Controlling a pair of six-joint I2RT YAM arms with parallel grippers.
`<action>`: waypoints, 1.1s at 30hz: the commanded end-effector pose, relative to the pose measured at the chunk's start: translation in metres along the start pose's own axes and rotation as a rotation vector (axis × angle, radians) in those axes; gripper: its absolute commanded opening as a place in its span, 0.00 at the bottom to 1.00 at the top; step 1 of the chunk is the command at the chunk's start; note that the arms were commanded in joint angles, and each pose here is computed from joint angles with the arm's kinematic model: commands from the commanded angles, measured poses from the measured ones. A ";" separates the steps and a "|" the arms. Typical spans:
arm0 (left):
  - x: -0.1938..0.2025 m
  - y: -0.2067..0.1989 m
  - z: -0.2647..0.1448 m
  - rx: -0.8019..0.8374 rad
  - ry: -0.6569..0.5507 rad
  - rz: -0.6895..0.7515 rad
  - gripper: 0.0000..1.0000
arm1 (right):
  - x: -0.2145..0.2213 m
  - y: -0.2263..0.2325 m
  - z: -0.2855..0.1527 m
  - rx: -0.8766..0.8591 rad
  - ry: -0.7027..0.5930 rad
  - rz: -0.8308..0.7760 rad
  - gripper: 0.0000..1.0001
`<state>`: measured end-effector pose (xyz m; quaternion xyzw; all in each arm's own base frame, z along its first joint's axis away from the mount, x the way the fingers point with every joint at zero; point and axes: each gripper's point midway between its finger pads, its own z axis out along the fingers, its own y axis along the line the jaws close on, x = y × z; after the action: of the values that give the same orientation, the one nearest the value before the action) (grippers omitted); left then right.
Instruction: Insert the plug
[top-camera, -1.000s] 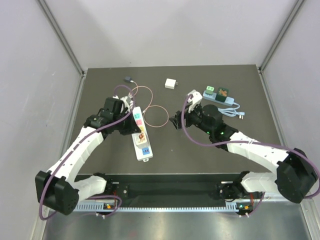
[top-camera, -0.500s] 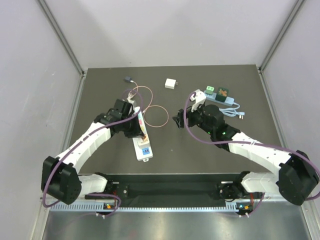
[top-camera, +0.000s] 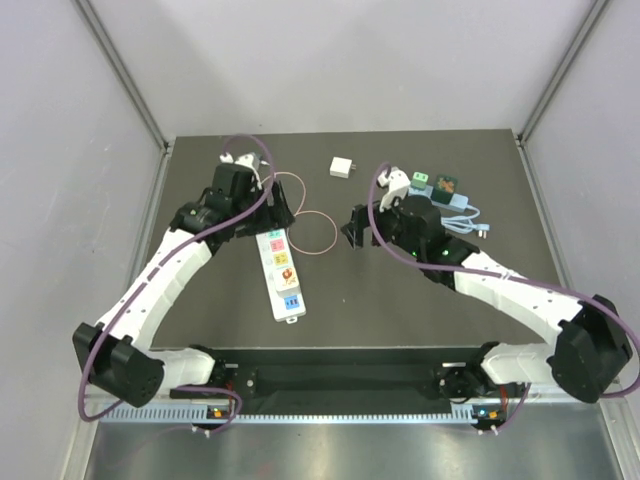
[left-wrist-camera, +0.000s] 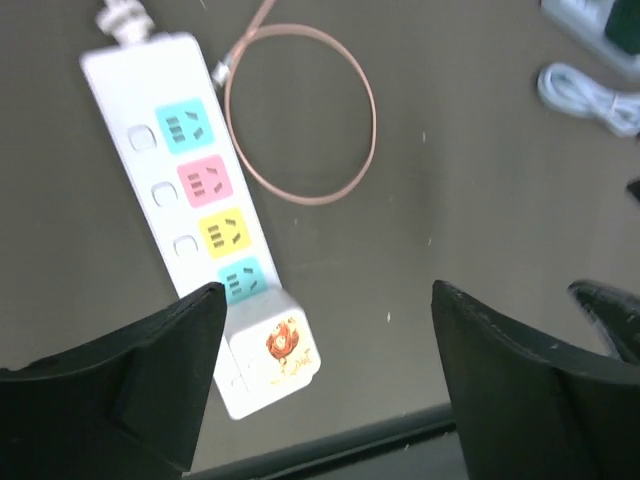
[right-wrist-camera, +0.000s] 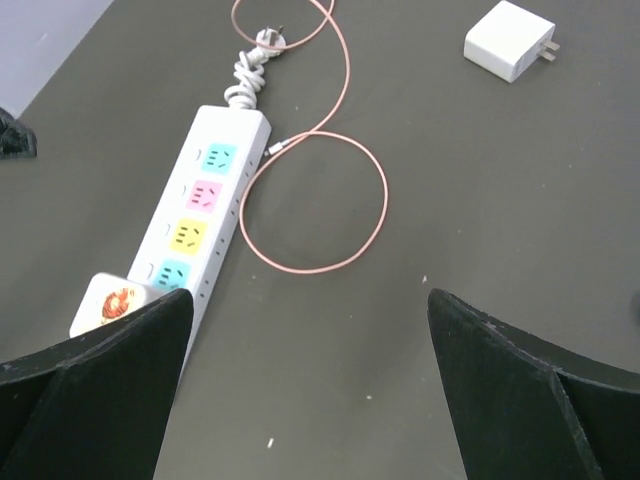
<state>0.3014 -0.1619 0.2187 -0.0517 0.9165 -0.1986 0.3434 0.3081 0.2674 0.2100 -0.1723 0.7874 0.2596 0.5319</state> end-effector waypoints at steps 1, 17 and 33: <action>-0.053 0.004 -0.002 -0.078 -0.158 -0.009 0.89 | -0.016 -0.001 0.005 0.034 0.041 0.059 1.00; -0.210 0.119 0.097 -0.223 -0.436 -0.303 0.74 | -0.001 0.037 0.001 -0.185 0.082 0.109 1.00; -0.232 0.199 0.261 -0.203 -0.331 -0.366 0.63 | 0.039 0.049 0.011 -0.268 0.184 0.075 1.00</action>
<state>0.6361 -0.0189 0.0774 -0.2722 0.8608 -0.1531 0.4019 0.2756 0.3057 0.1827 -0.2186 0.8088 0.3549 0.4149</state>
